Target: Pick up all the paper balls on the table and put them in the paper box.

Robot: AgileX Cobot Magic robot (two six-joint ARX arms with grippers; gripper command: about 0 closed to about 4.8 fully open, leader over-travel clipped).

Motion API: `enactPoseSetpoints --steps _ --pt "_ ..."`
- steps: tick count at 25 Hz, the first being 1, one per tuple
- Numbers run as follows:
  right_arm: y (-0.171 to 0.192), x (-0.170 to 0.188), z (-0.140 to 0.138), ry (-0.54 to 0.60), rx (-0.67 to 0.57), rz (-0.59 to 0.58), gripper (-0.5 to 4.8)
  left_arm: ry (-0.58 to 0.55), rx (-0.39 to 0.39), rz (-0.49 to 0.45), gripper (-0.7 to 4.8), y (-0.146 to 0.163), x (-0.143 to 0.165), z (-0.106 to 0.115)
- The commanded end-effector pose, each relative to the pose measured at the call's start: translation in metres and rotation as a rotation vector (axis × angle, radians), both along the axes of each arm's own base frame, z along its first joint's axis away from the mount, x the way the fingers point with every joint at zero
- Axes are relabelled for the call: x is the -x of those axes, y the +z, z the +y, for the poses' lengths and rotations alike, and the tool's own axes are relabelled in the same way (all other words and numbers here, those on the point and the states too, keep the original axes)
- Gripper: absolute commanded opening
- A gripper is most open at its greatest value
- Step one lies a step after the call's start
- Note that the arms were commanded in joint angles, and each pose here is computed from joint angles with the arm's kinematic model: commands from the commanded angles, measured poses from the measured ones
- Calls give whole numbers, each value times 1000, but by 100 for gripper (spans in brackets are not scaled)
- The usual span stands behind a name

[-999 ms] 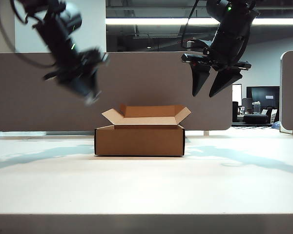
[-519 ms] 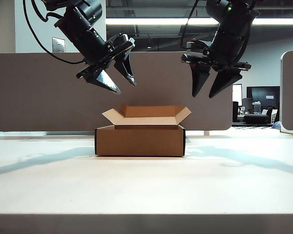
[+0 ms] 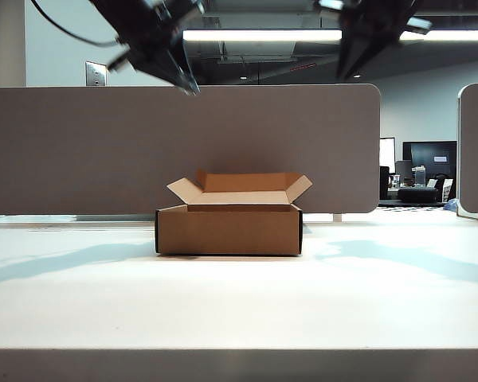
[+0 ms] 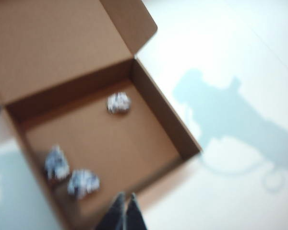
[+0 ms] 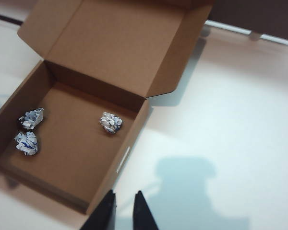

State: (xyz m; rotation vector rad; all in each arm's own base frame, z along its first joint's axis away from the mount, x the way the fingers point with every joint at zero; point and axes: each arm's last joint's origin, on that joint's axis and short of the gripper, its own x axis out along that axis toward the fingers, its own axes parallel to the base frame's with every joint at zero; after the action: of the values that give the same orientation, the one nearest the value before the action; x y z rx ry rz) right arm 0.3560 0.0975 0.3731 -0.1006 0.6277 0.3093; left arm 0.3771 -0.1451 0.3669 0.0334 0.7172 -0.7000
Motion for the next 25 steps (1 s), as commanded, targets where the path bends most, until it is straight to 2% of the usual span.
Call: enactPoseSetpoints --steps 1,5,9,11,12,15,17,20,25 --pt "21 28 -7 1 4 8 39 6 -62 22 -6 21 30 11" --pt "45 64 -17 -1 2 -5 8 25 -83 -35 -6 51 72 27" --pt "65 106 -29 -7 -18 -91 -2 76 -99 -108 -6 72 121 46" --pt "70 149 -42 -49 -10 -156 -2 93 -73 -169 -6 77 174 66" --pt "69 160 -45 -65 -9 -170 -2 98 -63 -182 -6 75 186 70" --pt "58 199 -57 -116 -10 -229 -2 144 -25 -221 -6 63 225 85" --pt "38 237 -69 -150 -16 -306 -2 204 -36 -254 -6 39 261 99" --pt "17 262 -75 -155 -38 -372 -2 244 -42 -292 -6 17 283 109" --pt "-25 286 -82 -160 -70 -465 0 260 17 -416 -6 -30 298 114"
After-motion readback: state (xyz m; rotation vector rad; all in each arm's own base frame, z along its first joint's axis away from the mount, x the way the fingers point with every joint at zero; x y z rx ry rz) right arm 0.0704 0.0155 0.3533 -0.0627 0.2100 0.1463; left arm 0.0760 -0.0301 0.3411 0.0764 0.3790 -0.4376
